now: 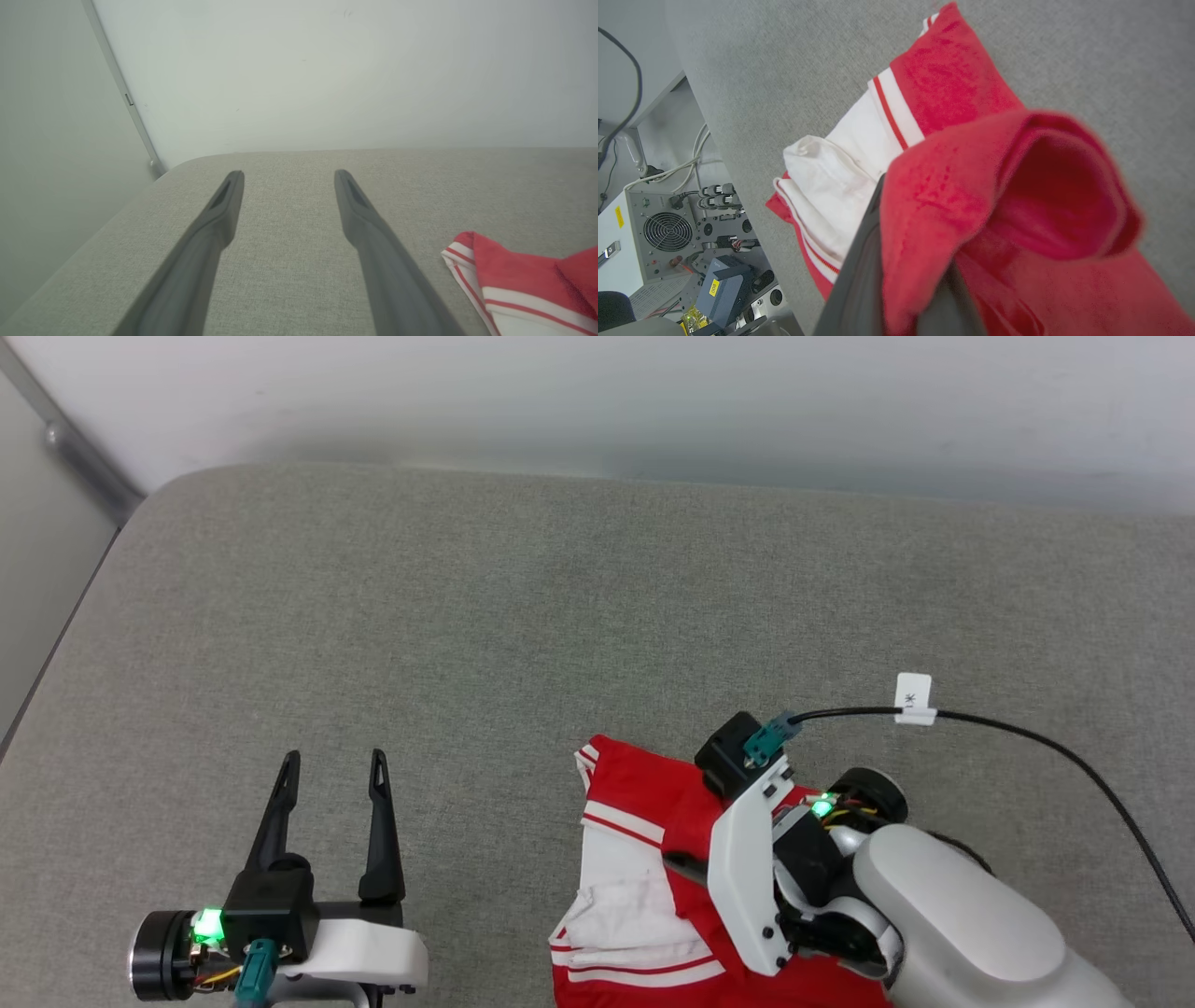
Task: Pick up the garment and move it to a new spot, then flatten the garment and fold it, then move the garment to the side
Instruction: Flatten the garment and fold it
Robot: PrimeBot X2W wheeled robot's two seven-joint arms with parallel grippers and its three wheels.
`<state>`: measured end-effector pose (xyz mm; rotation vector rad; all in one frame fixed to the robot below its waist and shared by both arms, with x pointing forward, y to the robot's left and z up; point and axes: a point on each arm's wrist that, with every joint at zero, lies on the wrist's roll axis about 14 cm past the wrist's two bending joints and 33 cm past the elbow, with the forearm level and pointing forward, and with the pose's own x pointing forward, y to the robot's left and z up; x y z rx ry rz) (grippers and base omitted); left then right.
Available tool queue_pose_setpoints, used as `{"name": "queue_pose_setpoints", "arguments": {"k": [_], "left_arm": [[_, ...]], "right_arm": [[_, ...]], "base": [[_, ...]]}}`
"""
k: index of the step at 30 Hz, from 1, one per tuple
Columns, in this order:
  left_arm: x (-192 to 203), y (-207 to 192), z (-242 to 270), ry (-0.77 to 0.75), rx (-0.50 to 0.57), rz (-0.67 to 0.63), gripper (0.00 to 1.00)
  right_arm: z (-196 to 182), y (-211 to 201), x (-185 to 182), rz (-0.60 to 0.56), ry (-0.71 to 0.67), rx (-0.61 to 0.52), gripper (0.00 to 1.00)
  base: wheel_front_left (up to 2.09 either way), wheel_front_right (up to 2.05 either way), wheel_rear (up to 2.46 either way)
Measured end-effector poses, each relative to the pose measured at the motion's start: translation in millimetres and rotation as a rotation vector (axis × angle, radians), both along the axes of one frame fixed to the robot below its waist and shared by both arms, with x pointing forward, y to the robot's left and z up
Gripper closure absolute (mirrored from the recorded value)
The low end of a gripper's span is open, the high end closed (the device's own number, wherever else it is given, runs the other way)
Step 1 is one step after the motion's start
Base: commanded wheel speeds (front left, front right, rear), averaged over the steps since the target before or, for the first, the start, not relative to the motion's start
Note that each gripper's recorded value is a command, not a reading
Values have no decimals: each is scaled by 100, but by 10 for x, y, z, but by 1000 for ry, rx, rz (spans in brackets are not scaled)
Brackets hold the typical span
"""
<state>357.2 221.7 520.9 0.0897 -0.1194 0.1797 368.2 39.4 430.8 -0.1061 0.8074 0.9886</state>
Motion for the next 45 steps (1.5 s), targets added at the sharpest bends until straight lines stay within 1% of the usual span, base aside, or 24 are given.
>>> {"name": "queue_pose_setpoints", "arguments": {"k": [3,7,8,9,12,14,16,18,21,24,27,30,34,37,42,45], "left_arm": [[9,14,-21,7,2,3,0],[19,50,-23,8,2,15,0],[20,52,-20,7,1,16,0],[18,49,-18,6,0,15,0],[-17,40,-17,5,-4,12,0],[-44,31,5,-2,-7,8,0],[-59,18,58,-20,-7,1,0],[-103,4,70,-24,-10,-3,0],[-156,-15,81,-28,-12,-10,0],[-179,-61,109,-39,-14,-26,0],[-224,-111,112,-42,-14,-41,0],[-228,-147,139,-51,-14,-53,0],[-240,-174,150,-55,-15,-63,0],[-245,-184,157,-58,-16,-66,0],[-266,-194,146,-55,-18,-71,0],[-280,-197,148,-57,-22,-70,0]], "right_arm": [[-225,34,-76,22,37,-49,100],[-340,45,-98,26,43,-57,100],[-336,39,-77,23,28,-55,56],[-318,34,-55,26,5,-53,0],[-181,24,5,26,-71,-18,0],[-38,-33,76,17,-147,10,0],[161,-106,172,-8,-228,56,0],[451,-210,322,-57,-336,120,0],[876,-509,560,-170,-514,200,0],[1187,-890,695,-305,-666,259,0],[1428,-1281,730,-443,-807,308,0],[1542,-1592,672,-554,-914,327,0],[1593,-1912,539,-689,-997,339,0],[1579,-2059,409,-767,-1029,339,0],[1510,-2193,188,-874,-1036,346,0],[1420,-2221,61,-912,-1018,343,0]], "base": [[0,0,0],[0,0,0],[0,0,0],[0,0,0],[0,0,0],[0,0,0],[0,0,0],[0,0,0],[0,0,0],[0,0,0],[0,0,0],[0,0,0],[0,0,0],[0,0,0],[0,0,0],[0,0,0]]}}
